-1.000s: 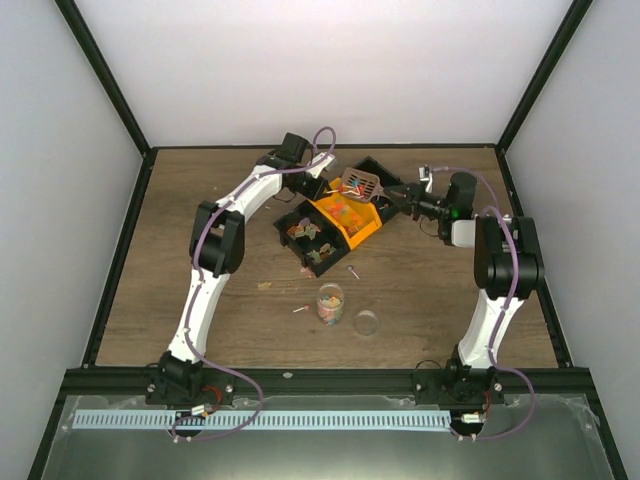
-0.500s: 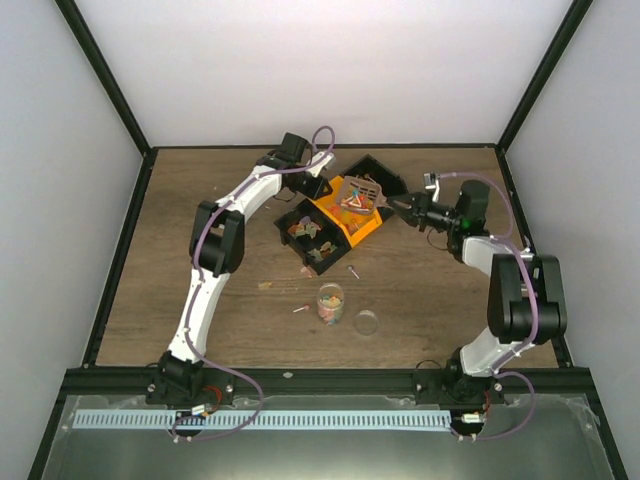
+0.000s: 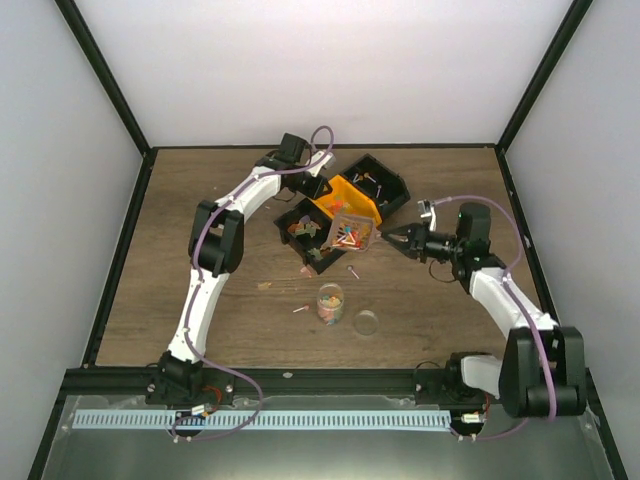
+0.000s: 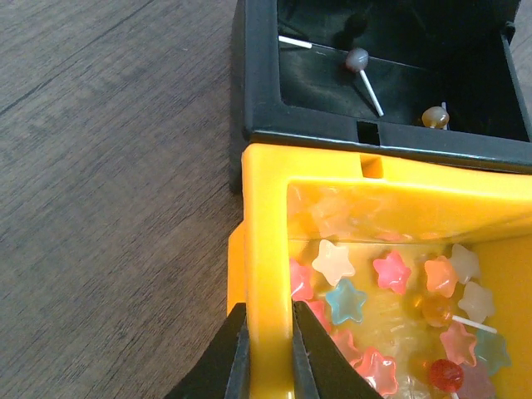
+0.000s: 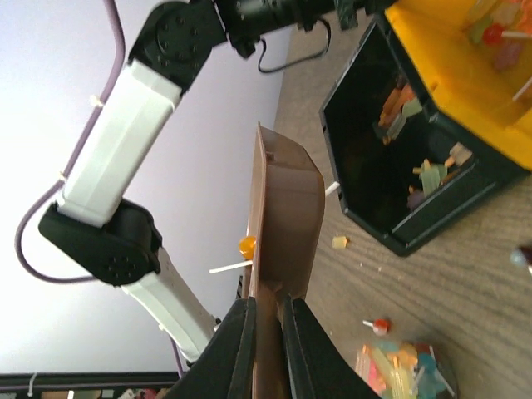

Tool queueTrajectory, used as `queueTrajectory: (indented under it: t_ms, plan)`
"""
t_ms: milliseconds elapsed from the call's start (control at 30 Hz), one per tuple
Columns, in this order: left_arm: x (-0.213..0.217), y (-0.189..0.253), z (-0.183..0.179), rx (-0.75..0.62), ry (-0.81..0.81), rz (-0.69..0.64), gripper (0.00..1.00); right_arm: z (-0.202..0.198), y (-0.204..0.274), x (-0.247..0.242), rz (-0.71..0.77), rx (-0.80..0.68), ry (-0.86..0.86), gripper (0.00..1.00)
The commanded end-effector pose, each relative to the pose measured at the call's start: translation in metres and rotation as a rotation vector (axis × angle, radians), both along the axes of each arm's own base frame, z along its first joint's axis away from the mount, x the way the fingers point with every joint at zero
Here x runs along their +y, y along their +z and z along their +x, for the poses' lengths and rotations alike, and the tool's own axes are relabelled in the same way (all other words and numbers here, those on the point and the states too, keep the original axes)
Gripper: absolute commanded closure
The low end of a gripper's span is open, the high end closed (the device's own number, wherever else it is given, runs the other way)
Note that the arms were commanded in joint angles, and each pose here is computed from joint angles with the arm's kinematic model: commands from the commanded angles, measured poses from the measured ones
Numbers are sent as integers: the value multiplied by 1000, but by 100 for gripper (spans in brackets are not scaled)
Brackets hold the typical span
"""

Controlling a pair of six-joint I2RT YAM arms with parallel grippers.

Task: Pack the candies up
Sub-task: Place the fake candies in the packing bottle.

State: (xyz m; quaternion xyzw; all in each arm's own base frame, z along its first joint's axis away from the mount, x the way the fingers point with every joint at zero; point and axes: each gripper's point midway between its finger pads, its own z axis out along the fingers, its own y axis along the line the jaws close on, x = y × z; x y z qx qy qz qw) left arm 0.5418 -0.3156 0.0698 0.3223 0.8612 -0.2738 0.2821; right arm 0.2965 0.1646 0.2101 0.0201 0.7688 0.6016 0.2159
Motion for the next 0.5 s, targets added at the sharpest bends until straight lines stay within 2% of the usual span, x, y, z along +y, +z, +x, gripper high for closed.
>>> queueTrajectory:
  t_ms: [0,467]
  plan:
    - [15,-29,-4,55,35,54,96,-29,-5,3,-59,12,30,99]
    - [18,-38,-10,67,42,58,96,-73,-18,3,-150,-16,78,99]
